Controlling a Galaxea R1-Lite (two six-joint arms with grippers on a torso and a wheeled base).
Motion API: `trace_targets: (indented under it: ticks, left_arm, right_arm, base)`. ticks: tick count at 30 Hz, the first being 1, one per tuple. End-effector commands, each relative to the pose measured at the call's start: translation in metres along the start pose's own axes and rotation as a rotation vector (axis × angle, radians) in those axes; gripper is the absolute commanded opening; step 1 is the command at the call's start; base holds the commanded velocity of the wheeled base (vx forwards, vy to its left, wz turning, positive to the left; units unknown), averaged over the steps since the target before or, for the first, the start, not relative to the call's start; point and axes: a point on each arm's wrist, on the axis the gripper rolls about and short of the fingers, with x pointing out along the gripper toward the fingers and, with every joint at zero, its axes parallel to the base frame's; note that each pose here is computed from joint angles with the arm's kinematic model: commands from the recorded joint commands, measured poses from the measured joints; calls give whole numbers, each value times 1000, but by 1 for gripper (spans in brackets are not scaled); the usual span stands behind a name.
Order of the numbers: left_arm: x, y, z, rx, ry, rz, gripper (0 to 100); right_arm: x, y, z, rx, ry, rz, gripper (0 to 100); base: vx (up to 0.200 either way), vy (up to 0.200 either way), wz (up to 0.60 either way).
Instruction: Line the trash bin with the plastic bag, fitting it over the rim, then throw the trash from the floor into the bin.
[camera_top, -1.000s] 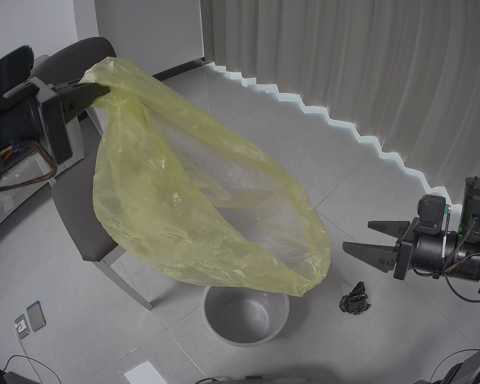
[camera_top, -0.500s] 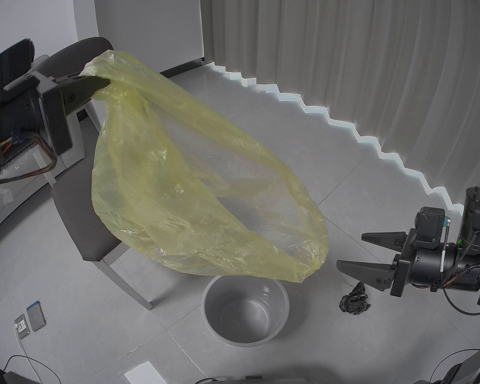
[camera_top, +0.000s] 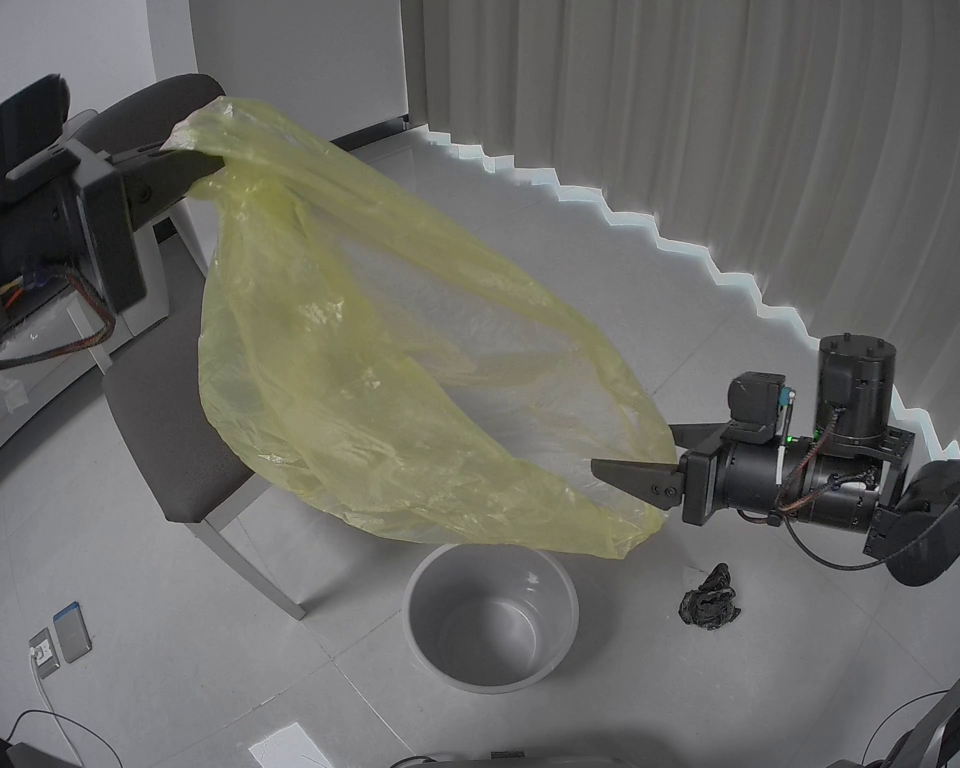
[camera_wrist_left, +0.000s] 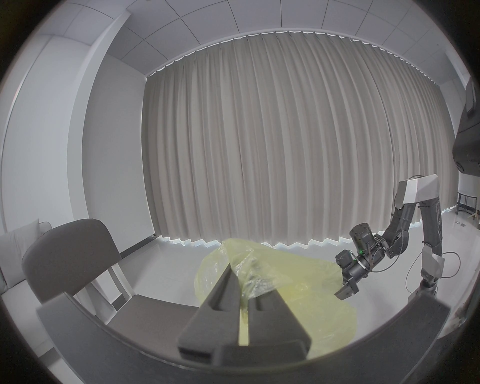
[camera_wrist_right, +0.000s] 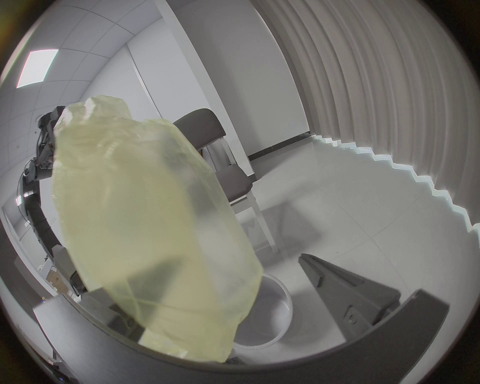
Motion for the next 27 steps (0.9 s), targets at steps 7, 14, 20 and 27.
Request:
trace_targets:
  ticks: [7, 14, 20, 27]
  left_arm:
    - [1, -2, -2, -4, 2, -26, 0]
    - [2, -7, -16, -32, 54, -36, 0]
    - [1, -20, -66, -166, 251, 57, 0]
    - [3, -48, -109, -438, 423, 117, 0]
  right_arm:
    - [20, -10, -9, 15, 43, -13, 0]
    - [16, -14, -17, 25, 65, -37, 0]
    - [6, -20, -35, 50, 125, -69, 0]
    - [-13, -26, -52, 76, 178, -111, 0]
  base:
    - [0, 0, 0]
    - [0, 0, 0]
    - [0, 0, 0]
    - [0, 0, 0]
